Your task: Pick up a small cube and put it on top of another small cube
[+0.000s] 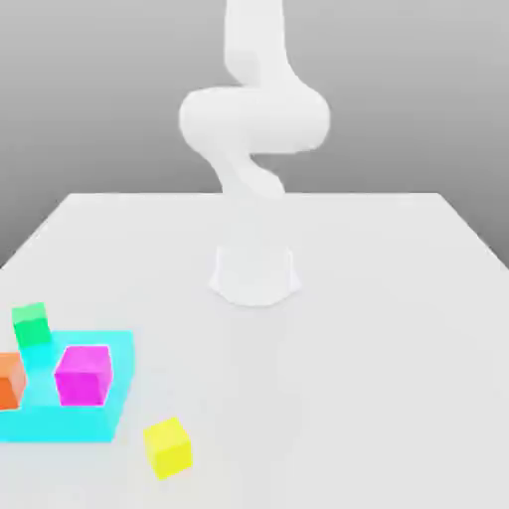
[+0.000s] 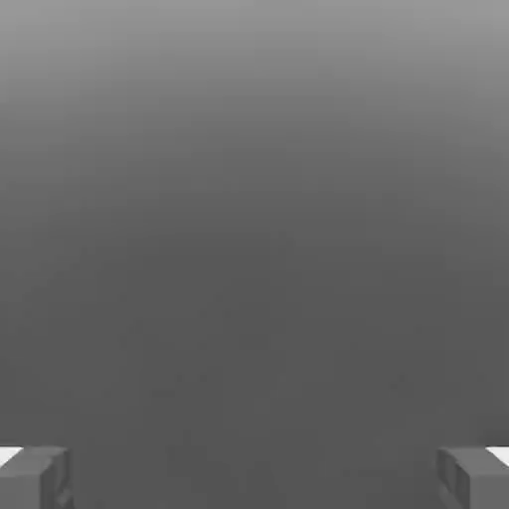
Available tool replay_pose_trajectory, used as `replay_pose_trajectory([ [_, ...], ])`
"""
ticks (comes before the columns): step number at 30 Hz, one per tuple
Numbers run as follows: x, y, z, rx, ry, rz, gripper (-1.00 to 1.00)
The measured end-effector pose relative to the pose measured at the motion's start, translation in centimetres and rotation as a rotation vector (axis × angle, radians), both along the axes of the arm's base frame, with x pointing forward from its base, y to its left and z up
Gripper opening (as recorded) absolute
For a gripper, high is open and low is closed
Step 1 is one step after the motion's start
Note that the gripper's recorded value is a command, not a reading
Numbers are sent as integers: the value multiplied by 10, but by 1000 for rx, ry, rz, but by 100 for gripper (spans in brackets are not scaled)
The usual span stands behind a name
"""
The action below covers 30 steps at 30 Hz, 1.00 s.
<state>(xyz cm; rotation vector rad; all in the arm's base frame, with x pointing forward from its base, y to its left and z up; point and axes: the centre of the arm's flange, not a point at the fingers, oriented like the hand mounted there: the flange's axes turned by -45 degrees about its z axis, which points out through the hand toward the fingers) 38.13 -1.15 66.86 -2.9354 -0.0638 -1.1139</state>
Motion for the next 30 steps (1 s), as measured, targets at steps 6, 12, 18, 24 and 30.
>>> replay_pose_trajectory([
  [6,64,-25,-115,-54,177,119,0],
  [12,91,-48,-237,-102,345,232,0],
  [18,85,-73,-358,-148,514,342,0],
  [24,49,-96,-466,-192,681,458,0],
  [30,43,-99,-537,-199,705,476,-100],
])
